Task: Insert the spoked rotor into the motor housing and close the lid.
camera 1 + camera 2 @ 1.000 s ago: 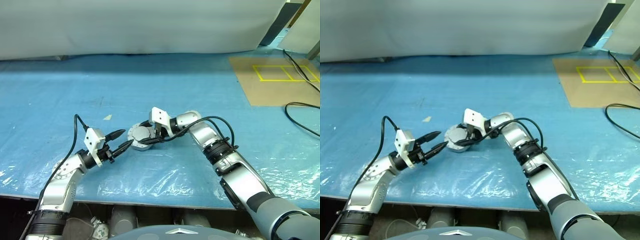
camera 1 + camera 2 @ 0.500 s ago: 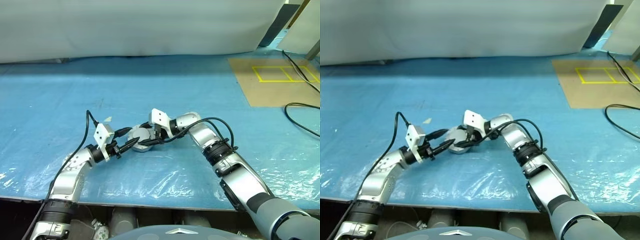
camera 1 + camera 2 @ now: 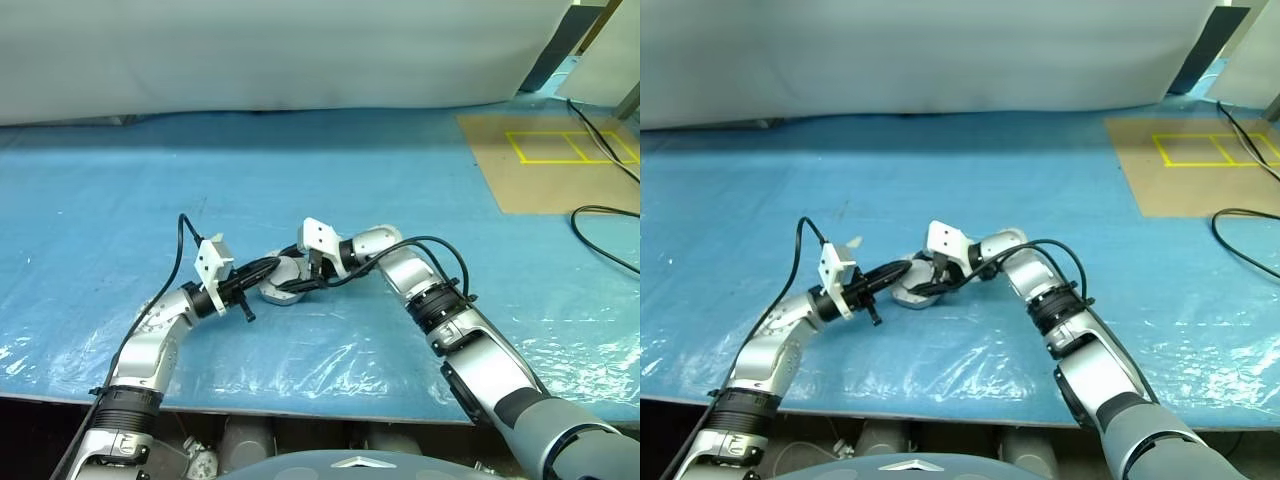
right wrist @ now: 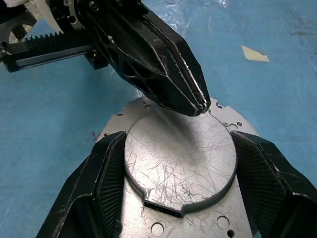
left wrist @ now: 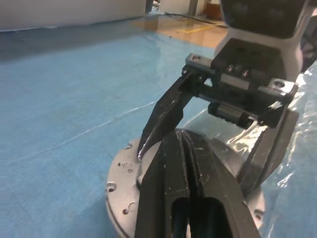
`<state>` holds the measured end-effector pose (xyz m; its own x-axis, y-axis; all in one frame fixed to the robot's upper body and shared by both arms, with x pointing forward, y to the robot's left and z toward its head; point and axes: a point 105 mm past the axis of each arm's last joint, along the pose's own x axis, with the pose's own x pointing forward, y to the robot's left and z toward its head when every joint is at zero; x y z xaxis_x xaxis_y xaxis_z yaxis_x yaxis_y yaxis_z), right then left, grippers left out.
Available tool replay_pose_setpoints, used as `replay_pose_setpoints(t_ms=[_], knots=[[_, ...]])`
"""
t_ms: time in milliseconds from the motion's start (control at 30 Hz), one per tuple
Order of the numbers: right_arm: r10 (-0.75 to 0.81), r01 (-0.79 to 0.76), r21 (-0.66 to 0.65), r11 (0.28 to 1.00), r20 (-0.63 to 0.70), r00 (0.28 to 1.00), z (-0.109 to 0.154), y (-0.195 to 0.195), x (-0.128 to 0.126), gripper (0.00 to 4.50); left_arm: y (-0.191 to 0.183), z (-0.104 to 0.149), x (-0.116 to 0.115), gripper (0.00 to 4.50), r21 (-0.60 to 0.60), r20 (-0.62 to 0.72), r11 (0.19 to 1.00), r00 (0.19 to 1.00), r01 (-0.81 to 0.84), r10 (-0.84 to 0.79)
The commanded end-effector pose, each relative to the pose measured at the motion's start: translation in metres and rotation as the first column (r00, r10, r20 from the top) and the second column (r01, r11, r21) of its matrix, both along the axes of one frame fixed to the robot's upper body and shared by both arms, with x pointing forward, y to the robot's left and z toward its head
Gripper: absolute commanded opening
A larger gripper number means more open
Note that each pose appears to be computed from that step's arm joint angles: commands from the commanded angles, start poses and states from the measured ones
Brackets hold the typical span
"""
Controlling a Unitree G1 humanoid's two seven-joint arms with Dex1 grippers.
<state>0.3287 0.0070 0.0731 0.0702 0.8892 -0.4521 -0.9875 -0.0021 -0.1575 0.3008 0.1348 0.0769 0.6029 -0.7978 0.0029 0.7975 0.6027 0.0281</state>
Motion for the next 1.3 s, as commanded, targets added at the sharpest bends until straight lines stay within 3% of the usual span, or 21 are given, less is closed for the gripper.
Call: replay_pose_setpoints(t_ms=[33, 333, 533, 767, 1100, 1300], knots=[[-0.127, 0.099, -0.216, 0.971, -0.12, 0.985, -0.059, -0.037, -0.005, 2.96, 0.003, 0.003, 0.002, 0.06, 0.05, 0.042, 0.999, 0.999, -0.008, 0.006], [-0.121, 0.09, -0.218, 0.972, -0.132, 0.984, -0.06, -0.037, -0.007, 2.96, -0.017, -0.026, -0.014, 0.06, 0.157, -0.004, 0.982, 0.994, 0.106, -0.106], [-0.135, 0.104, -0.231, 0.967, -0.124, 0.983, -0.058, -0.038, -0.007, 2.96, -0.007, -0.047, -0.017, 0.06, 0.224, -0.054, 0.968, 0.993, 0.11, -0.101], [-0.125, 0.097, -0.221, 0.97, -0.115, 0.985, -0.051, -0.035, -0.007, 2.96, 0.005, -0.041, -0.011, 0.06, 0.206, -0.038, 0.977, 0.998, 0.062, -0.055], [-0.134, 0.104, -0.227, 0.968, -0.125, 0.983, -0.054, -0.049, -0.006, 2.96, 0.035, -0.008, -0.009, 0.06, 0.069, 0.009, 0.995, 0.997, -0.073, 0.072], [-0.131, 0.1, -0.233, 0.967, -0.122, 0.984, -0.06, -0.049, -0.006, 2.96, 0.026, -0.016, -0.01, 0.06, 0.115, 0.0, 0.993, 1.0, -0.03, 0.03]])
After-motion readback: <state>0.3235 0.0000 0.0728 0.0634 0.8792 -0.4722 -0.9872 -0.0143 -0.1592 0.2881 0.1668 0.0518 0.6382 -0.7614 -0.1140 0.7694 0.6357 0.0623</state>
